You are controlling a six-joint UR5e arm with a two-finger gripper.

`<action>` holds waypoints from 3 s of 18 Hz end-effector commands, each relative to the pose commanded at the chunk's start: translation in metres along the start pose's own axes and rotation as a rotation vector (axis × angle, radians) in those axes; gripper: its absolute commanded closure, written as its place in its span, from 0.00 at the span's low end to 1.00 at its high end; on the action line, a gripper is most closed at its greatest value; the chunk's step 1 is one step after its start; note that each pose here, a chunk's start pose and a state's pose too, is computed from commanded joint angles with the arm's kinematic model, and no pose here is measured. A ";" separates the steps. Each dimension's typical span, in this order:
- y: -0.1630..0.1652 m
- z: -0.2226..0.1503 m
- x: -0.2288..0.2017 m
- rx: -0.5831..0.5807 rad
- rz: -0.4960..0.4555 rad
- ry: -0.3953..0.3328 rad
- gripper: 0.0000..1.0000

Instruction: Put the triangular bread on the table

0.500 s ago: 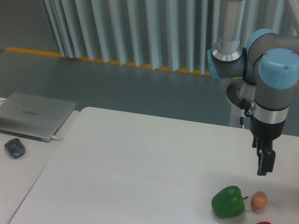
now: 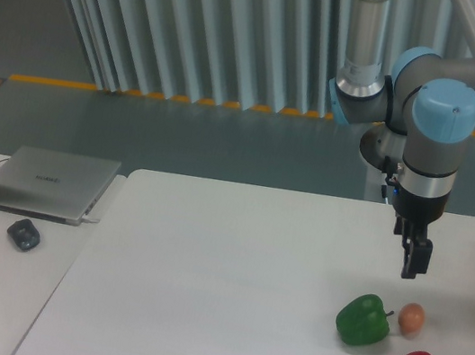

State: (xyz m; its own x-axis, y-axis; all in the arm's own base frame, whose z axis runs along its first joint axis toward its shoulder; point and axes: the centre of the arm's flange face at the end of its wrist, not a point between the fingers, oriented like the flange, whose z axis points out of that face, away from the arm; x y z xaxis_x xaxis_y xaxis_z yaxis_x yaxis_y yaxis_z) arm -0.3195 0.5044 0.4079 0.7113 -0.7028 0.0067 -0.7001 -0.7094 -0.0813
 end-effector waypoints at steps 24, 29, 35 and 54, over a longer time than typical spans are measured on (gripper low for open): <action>0.163 -0.002 -0.034 -0.116 0.228 -0.117 0.00; 0.209 0.009 -0.048 -0.131 0.310 -0.116 0.00; 0.254 0.029 -0.060 -0.161 0.366 -0.108 0.00; 0.294 0.099 -0.075 -0.165 0.342 -0.006 0.00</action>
State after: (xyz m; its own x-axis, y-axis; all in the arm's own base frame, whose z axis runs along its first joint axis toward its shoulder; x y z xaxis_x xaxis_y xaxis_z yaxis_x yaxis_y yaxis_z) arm -0.5723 0.3538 0.2853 0.4347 -0.9006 0.0009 -0.8975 -0.4331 0.0835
